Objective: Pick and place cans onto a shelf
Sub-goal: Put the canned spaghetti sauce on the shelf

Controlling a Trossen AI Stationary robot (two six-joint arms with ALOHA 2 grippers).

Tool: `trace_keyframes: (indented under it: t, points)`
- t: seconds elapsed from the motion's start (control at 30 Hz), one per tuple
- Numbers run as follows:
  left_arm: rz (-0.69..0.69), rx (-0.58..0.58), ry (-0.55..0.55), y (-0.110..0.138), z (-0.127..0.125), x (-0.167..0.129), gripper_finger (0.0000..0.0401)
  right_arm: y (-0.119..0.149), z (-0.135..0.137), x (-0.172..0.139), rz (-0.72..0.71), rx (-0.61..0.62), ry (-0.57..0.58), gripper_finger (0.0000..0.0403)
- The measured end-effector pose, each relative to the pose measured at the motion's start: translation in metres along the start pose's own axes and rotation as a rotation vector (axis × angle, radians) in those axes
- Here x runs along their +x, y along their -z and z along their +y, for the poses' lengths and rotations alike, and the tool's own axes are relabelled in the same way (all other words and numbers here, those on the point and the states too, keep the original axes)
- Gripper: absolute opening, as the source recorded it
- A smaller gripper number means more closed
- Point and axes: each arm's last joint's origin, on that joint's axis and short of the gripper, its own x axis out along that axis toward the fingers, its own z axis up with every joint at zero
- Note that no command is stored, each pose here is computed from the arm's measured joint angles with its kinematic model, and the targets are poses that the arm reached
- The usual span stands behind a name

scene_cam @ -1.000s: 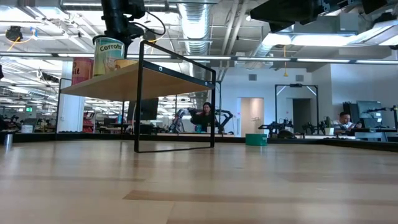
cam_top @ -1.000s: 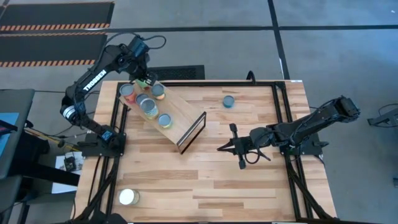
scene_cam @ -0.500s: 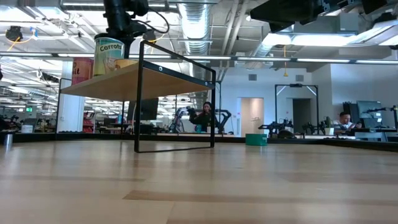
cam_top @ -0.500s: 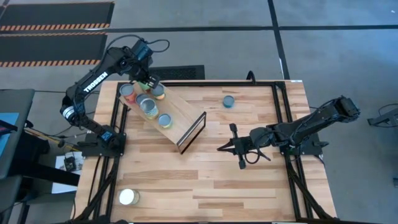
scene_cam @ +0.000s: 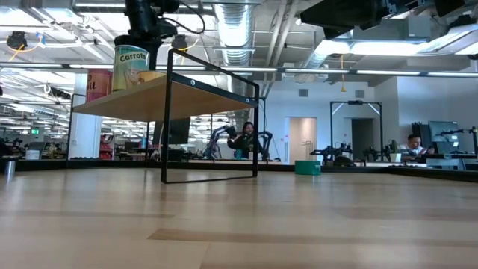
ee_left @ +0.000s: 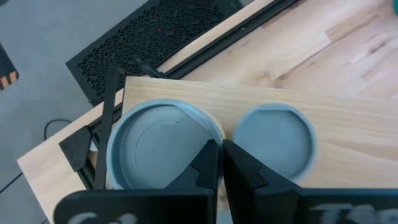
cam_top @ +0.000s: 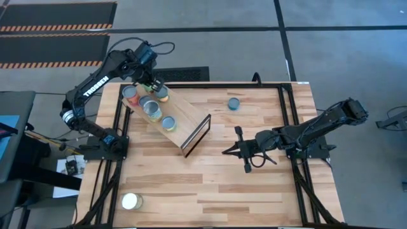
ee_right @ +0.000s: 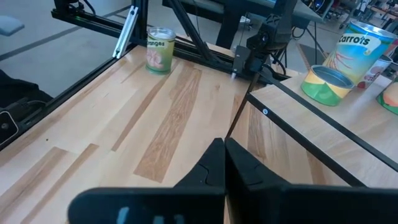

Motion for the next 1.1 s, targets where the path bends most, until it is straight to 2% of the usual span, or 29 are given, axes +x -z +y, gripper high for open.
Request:
trace_keyframes:
  t: [0.3, 0.5, 0.63, 0.87, 1.1]
  points:
    - [-0.118, -0.012, 0.006, 0.015, 0.007, -0.031, 0.0000, 0.000, 0.000, 0.000, 0.000, -0.003, -0.001, 0.0011]
    - [-0.225, -0.024, 0.065, 0.034, 0.009, -0.017, 0.0000, -0.001, 0.000, 0.000, -0.005, -0.002, 0.000, 0.0011]
    - [-0.213, -0.019, 0.074, 0.044, 0.015, -0.012, 0.0000, -0.001, 0.000, 0.000, -0.009, -0.002, 0.001, 0.0011]
    - [-0.225, -0.003, 0.081, 0.045, 0.018, -0.017, 0.0000, -0.003, -0.002, 0.000, -0.035, 0.003, 0.013, 0.0011]
    - [-0.169, 0.020, 0.075, 0.048, 0.018, -0.014, 0.0000, -0.003, -0.002, 0.000, -0.032, 0.003, 0.012, 0.0011]
